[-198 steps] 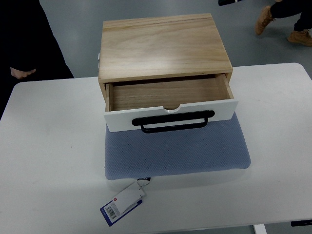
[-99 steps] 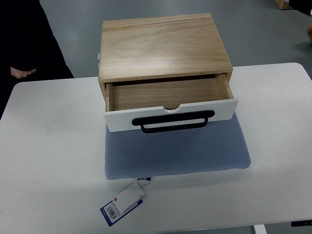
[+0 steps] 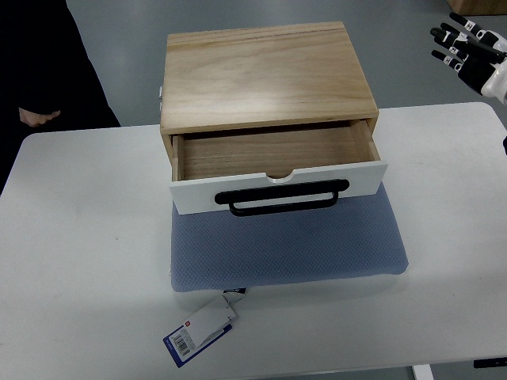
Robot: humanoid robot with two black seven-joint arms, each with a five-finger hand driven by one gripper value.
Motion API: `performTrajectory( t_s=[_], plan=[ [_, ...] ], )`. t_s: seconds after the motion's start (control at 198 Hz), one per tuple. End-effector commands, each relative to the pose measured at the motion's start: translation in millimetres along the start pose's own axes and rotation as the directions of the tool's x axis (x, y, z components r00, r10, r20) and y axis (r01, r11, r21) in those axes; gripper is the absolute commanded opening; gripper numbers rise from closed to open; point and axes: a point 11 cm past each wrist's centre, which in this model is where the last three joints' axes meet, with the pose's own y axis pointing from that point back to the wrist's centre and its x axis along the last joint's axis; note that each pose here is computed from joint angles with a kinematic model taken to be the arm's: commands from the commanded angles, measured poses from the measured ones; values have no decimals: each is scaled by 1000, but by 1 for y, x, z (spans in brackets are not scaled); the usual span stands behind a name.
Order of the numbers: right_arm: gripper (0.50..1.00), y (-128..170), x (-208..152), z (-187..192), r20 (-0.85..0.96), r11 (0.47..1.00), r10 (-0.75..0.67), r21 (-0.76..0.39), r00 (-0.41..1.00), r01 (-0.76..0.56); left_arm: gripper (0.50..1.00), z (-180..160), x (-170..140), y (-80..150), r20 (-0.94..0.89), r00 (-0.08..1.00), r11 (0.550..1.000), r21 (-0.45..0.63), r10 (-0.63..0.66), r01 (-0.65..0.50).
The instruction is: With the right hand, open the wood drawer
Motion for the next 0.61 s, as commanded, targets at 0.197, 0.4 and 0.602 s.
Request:
performTrajectory(
  t_s=[0.197, 0.4, 0.602],
  plan=[
    [936, 7, 19, 37, 86, 998, 55, -35, 995, -52, 1000, 0, 0, 0, 0, 1000, 1000, 0, 0, 0],
    [936, 16, 29, 69, 105, 993, 87, -90, 991, -77, 1000, 0, 0, 0, 0, 1000, 1000, 0, 0, 0],
    [936, 20, 32, 77, 107, 991, 95, -104, 990, -84, 1000, 0, 0, 0, 0, 1000, 1000, 0, 0, 0]
  ],
)
